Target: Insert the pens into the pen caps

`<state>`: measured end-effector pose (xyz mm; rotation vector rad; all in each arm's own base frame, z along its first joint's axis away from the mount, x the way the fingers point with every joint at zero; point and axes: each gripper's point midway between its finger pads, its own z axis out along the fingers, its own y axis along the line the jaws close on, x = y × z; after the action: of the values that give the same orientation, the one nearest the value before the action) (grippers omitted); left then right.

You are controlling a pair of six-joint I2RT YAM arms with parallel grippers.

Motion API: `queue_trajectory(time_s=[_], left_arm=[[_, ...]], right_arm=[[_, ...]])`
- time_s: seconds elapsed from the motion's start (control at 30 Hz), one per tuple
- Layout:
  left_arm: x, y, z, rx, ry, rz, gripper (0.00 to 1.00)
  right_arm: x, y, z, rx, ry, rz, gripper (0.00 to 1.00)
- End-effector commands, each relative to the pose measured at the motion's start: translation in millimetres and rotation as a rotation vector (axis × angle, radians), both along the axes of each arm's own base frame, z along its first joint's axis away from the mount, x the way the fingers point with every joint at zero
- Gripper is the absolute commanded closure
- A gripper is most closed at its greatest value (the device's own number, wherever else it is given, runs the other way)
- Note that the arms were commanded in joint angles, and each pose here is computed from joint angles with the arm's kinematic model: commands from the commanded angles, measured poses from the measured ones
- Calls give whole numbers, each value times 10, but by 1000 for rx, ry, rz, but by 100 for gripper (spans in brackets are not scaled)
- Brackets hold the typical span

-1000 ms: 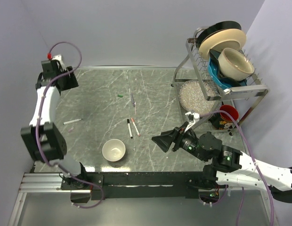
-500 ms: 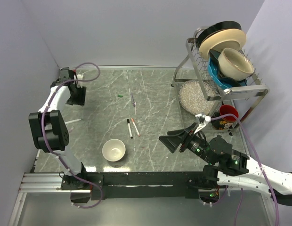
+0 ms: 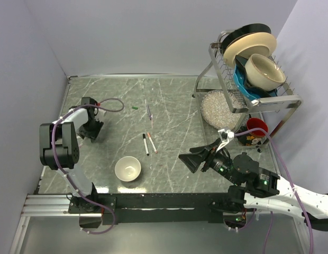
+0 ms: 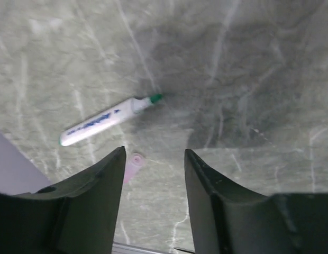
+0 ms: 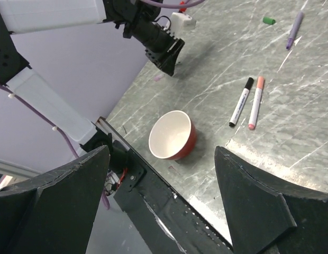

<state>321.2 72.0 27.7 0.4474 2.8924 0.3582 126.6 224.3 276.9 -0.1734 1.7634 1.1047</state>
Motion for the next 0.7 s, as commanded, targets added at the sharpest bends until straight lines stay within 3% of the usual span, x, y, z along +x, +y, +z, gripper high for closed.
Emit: queue_trajectory(time_s=[0.0, 0.33, 0.67], left_arm=[[281, 88, 145, 51, -70, -35, 50], [384, 171, 98, 105, -95, -71, 49], [320, 102, -167, 31, -52, -66, 53]], right_arm=[[58, -89, 85, 15, -25, -43, 12], [85, -30, 81, 11, -23, -46, 11], [144, 15, 78, -38, -28, -59, 10]])
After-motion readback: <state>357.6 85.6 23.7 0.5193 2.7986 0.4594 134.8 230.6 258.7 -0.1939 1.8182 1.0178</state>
